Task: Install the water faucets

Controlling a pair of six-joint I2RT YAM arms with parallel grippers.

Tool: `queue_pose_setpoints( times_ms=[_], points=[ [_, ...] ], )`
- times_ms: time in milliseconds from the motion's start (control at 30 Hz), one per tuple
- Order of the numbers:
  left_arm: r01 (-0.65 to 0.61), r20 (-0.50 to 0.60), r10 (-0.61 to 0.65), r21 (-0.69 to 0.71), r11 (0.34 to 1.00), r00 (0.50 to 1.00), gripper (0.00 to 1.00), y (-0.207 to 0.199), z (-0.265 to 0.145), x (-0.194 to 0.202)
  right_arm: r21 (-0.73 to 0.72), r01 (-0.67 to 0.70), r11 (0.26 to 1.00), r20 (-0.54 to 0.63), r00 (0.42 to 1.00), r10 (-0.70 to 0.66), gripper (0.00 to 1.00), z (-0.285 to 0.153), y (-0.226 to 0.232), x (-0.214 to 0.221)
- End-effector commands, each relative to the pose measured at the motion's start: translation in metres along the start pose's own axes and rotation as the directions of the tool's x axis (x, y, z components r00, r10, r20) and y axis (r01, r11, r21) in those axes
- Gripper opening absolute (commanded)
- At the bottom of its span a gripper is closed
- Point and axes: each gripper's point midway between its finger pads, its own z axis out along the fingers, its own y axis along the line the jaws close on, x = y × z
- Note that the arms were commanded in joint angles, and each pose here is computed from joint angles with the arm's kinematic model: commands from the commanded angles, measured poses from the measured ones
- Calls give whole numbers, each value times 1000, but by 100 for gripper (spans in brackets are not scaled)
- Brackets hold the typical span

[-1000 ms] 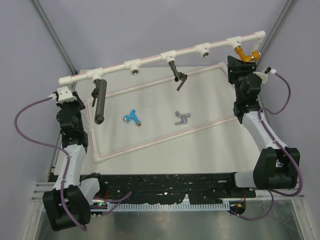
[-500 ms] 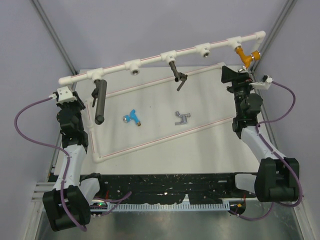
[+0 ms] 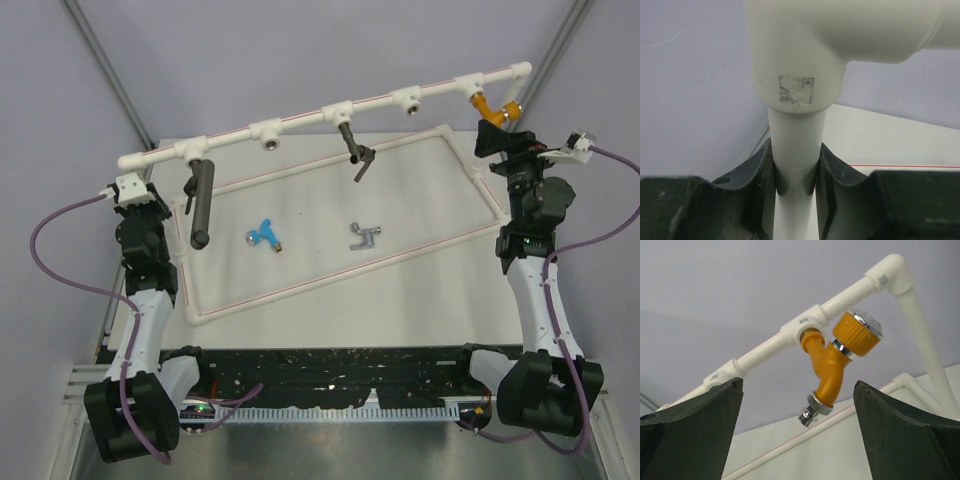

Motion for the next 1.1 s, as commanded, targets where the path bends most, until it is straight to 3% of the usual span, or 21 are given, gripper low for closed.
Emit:
queue_pose_setpoints(
  times_ms=[0, 233, 467, 767, 833, 1067],
  points=[
    [15, 29, -17, 70, 997, 999, 0, -19, -5, -9, -70, -41, 997, -39, 998, 38, 95, 20, 27, -16],
    [17, 27, -19, 72, 997, 999, 0, -20, -4, -9, 2, -239, 971, -96, 967, 238, 95, 40, 23, -10],
    [17, 25, -19, 70, 997, 1000, 0, -20, -5, -8, 88, -268, 959, -114, 954, 277, 100, 46, 2, 5],
    [15, 26, -17, 67, 998, 1000, 0, -19, -5, -8, 98, -444, 891, -95, 887, 452, 77, 57, 8, 3],
    [16, 29, -18, 67, 998, 999, 0, -19, -5, -10, 111, -516, 849, -74, 848, 525, 70, 58, 7, 2],
    [22, 28, -24, 72, 997, 999, 0, -20, -5, -9, 163, -751, 640, -9, 648, 762, 29, 62, 5, 2]
  ],
)
